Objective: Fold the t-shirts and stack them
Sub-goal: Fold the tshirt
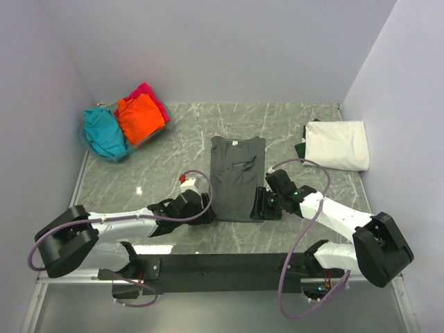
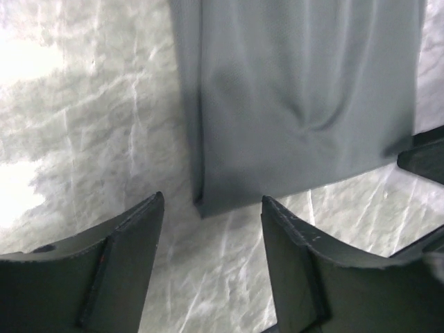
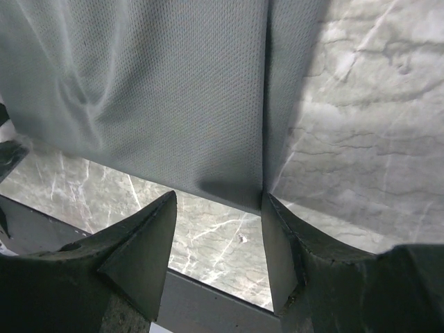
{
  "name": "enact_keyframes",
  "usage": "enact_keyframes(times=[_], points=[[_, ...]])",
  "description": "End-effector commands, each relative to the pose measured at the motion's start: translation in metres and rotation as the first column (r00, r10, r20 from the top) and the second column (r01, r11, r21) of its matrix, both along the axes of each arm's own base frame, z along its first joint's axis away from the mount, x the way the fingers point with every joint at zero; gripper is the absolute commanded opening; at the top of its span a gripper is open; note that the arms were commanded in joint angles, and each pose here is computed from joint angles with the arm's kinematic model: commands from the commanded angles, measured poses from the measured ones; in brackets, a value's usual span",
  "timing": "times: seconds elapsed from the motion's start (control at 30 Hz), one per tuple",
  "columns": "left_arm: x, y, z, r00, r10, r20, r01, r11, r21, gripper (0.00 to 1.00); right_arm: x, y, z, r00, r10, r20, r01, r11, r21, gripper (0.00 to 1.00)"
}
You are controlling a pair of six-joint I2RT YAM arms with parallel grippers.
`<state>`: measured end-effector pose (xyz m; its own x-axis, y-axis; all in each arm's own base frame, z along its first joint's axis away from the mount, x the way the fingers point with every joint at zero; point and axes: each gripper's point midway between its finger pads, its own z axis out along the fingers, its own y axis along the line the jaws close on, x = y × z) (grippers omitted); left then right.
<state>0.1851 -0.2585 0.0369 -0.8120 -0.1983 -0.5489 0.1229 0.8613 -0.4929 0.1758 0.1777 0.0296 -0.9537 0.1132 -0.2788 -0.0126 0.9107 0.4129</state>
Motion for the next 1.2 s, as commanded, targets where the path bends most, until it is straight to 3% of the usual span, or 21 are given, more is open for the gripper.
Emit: enact_keyframes(times=[0.0,0.53,0.73,0.83,0.97,1.07,1.17], points=[[0.002,-0.012,0.001,1.000,-0.024,-0.012,0.023,0.999,-0.023,0.65,0.005,0.004,-0.001,1.000,-0.013,0.024,0.013,1.000,-0.007,0.59],[-0.008,0.003,-0.022,0.996,0.004,-0.084,0.000,0.999,0.049,0.43,-0.002,-0.006,-0.012,0.999,-0.036,0.009,0.037,0.997,-0.063,0.59],[-0.008,0.000,-0.026,0.995,-0.006,-0.096,0.011,0.999,0.053,0.31,-0.006,0.000,-0.020,1.000,-0.020,-0.013,0.019,0.998,-0.062,0.57],[-0.008,-0.003,-0.027,0.995,-0.014,-0.098,0.018,0.999,0.043,0.23,-0.007,0.003,-0.021,1.000,-0.010,-0.017,0.009,0.998,-0.059,0.51],[-0.010,-0.003,-0.028,0.995,-0.018,-0.101,0.023,0.999,0.041,0.00,-0.009,0.003,-0.021,1.000,0.000,-0.023,-0.001,0.998,-0.066,0.23],[-0.010,-0.003,-0.024,0.995,-0.025,-0.094,0.029,0.999,0.038,0.01,-0.011,0.002,-0.015,1.000,0.009,-0.012,-0.009,0.998,-0.069,0.03],[-0.011,-0.002,-0.019,0.996,-0.044,-0.079,0.047,0.999,0.028,0.01,-0.016,-0.002,-0.012,1.000,0.023,-0.017,-0.024,0.997,-0.078,0.00]])
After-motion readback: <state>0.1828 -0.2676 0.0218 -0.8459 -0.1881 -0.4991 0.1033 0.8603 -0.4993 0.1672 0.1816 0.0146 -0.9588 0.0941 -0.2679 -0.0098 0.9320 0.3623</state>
